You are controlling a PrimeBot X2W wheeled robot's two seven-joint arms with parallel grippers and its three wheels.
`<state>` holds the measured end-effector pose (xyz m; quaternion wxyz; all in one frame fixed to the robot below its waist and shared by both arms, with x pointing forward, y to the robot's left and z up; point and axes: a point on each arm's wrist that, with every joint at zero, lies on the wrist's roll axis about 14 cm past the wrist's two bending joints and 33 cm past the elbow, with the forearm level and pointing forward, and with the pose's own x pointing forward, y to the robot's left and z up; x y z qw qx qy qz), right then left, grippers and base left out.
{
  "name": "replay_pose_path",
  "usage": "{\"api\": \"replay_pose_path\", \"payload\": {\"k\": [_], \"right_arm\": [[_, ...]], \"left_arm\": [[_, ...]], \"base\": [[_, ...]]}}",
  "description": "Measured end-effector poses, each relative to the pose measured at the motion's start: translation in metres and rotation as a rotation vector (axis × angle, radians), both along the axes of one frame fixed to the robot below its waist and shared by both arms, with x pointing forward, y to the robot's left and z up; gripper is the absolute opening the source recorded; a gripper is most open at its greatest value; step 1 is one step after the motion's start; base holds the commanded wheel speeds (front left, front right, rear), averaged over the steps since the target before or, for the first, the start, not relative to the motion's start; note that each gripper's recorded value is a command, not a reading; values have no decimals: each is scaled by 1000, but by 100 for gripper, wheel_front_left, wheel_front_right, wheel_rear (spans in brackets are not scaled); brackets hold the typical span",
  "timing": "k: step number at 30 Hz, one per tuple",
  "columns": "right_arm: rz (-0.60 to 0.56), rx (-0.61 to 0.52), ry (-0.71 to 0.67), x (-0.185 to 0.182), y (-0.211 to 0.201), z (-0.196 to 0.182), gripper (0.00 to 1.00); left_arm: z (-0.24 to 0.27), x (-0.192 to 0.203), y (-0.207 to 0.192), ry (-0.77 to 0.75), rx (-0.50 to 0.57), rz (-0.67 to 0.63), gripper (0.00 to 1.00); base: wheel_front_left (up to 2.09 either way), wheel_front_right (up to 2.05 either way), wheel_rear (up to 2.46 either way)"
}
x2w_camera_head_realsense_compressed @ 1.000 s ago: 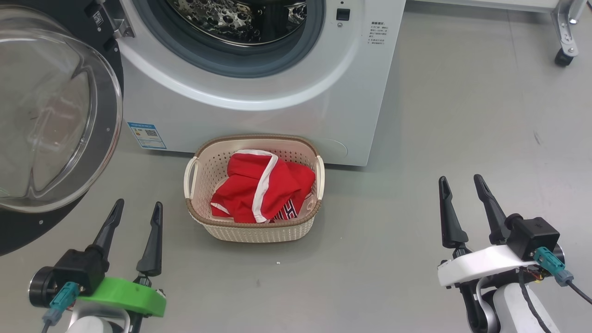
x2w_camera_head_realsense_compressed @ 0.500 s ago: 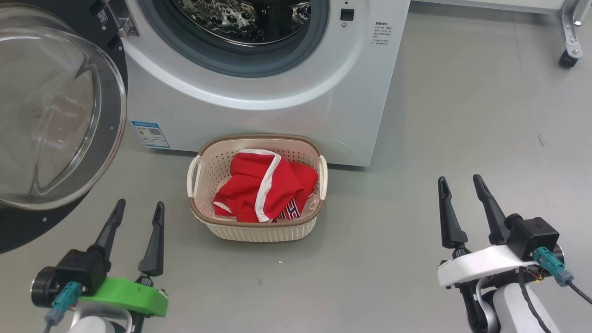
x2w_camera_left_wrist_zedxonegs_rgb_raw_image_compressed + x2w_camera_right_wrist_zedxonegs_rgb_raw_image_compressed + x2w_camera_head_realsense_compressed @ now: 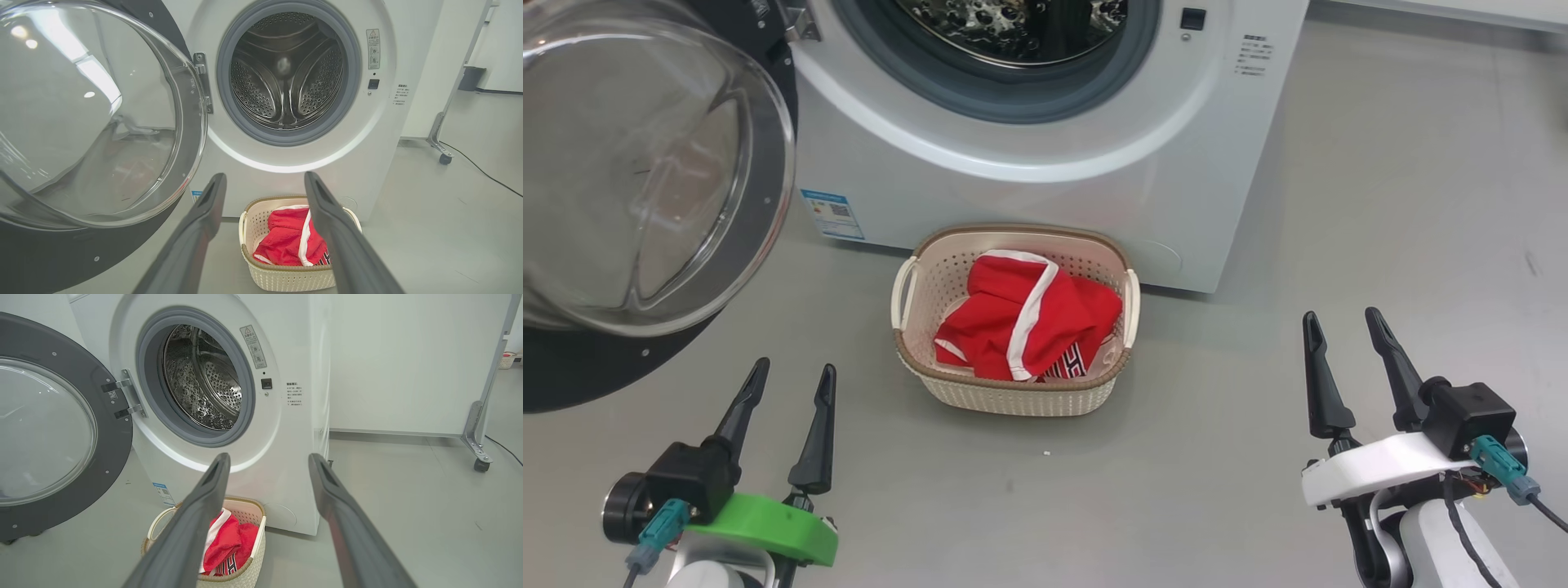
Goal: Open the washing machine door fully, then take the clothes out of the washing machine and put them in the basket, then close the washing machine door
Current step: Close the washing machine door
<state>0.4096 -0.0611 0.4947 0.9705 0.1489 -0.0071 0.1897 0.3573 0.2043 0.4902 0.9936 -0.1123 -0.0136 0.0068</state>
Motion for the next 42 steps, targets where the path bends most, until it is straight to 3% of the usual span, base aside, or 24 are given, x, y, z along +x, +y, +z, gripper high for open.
{"api": "replay_pose_path", "payload": {"k": [22,30,42], "right_arm": [[265,7,5,-1,91,-4,100],[452,17,-15,-24,150,4,100],[538,21,-13,-33,176,5,100]], "left_arm": [[4,-55,65,4,13,236,100],[19,-92,110,-35,38,405,100],[18,-115,126,-27,40,497,100]], "base": [[0,0,0],[0,0,0],[0,0,0]]}}
